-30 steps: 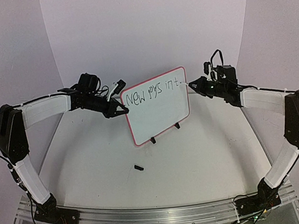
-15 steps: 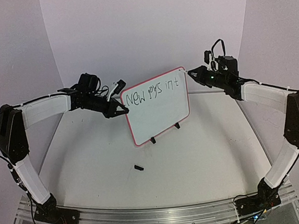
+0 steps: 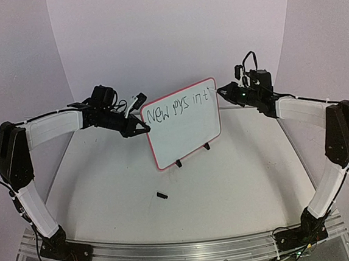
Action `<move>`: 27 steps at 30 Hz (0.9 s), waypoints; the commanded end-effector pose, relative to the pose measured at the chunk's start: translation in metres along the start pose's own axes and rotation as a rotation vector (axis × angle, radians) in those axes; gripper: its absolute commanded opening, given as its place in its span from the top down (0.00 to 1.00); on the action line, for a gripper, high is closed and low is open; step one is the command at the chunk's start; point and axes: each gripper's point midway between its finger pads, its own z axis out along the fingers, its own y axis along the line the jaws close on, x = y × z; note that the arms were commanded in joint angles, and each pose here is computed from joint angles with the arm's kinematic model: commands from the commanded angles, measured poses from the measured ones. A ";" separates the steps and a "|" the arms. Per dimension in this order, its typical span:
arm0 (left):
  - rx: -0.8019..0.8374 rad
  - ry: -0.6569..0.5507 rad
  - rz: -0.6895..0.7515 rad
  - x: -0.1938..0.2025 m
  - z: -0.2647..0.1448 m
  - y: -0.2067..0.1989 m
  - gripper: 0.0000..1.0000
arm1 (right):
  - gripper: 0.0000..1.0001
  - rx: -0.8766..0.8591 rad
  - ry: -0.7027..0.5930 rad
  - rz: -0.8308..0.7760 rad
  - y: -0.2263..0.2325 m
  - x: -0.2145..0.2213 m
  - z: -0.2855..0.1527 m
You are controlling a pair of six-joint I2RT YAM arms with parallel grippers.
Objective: Write a sentence on the whiteboard
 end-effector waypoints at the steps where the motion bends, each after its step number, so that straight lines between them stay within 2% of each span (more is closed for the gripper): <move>1: 0.064 0.122 -0.053 0.033 0.015 -0.015 1.00 | 1.00 0.009 -0.019 -0.020 -0.003 -0.003 -0.001; 14: 0.064 0.121 -0.053 0.033 0.015 -0.016 1.00 | 1.00 0.035 0.061 0.015 -0.022 0.035 -0.002; 27: 0.064 0.118 -0.051 0.031 0.013 -0.017 1.00 | 1.00 -0.024 -0.011 -0.005 0.008 0.001 -0.022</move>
